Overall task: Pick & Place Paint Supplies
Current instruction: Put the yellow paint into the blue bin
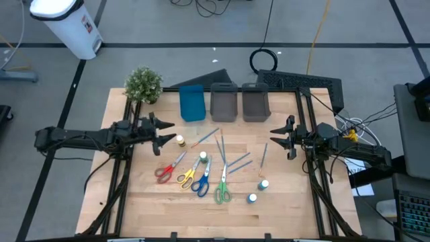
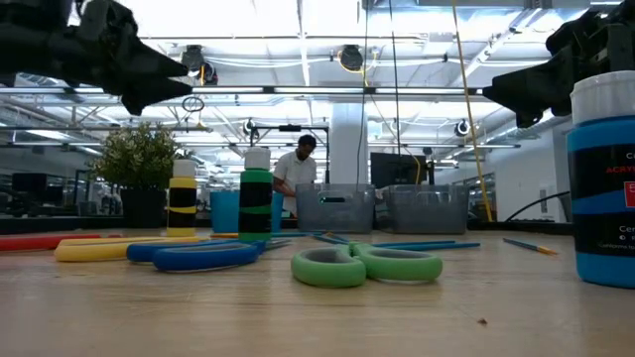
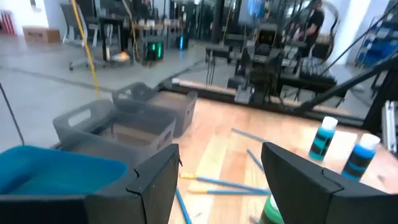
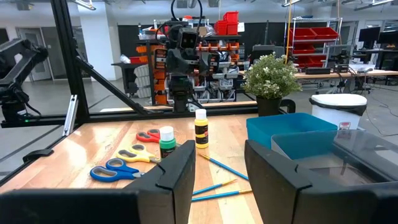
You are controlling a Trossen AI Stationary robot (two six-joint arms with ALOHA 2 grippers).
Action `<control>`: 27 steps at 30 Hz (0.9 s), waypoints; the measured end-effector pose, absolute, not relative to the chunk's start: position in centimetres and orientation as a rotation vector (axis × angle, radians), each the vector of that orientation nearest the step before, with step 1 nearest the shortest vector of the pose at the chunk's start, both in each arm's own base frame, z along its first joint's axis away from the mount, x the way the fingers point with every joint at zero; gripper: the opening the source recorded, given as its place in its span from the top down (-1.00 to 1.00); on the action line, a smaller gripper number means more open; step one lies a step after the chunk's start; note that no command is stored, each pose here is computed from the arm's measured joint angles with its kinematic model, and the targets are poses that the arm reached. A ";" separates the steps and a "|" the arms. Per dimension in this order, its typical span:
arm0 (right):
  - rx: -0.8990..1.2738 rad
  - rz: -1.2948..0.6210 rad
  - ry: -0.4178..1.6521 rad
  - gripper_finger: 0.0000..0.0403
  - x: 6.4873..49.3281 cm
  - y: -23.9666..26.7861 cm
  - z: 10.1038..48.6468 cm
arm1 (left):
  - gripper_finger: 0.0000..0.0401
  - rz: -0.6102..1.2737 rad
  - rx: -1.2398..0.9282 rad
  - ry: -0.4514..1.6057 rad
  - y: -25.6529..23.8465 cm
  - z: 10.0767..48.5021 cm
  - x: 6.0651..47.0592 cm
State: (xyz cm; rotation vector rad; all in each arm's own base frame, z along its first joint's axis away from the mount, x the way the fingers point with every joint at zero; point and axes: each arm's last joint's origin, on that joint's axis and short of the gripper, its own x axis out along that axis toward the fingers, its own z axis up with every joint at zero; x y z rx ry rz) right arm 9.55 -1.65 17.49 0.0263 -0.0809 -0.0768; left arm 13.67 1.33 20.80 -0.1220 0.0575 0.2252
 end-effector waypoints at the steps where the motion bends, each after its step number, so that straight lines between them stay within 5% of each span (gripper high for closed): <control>1: 0.026 -0.077 -0.081 0.35 9.6 -1.6 17.5 | -0.19 0.227 -0.136 0.086 1.3 20.9 13.9; 14: 0.026 -0.077 -0.081 0.35 9.6 -1.6 17.5 | -0.19 0.315 -0.163 0.466 1.7 20.5 16.9; 27: 0.026 -0.077 -0.081 0.35 9.6 -1.6 17.5 | -0.19 0.330 -0.156 0.628 1.8 17.9 18.4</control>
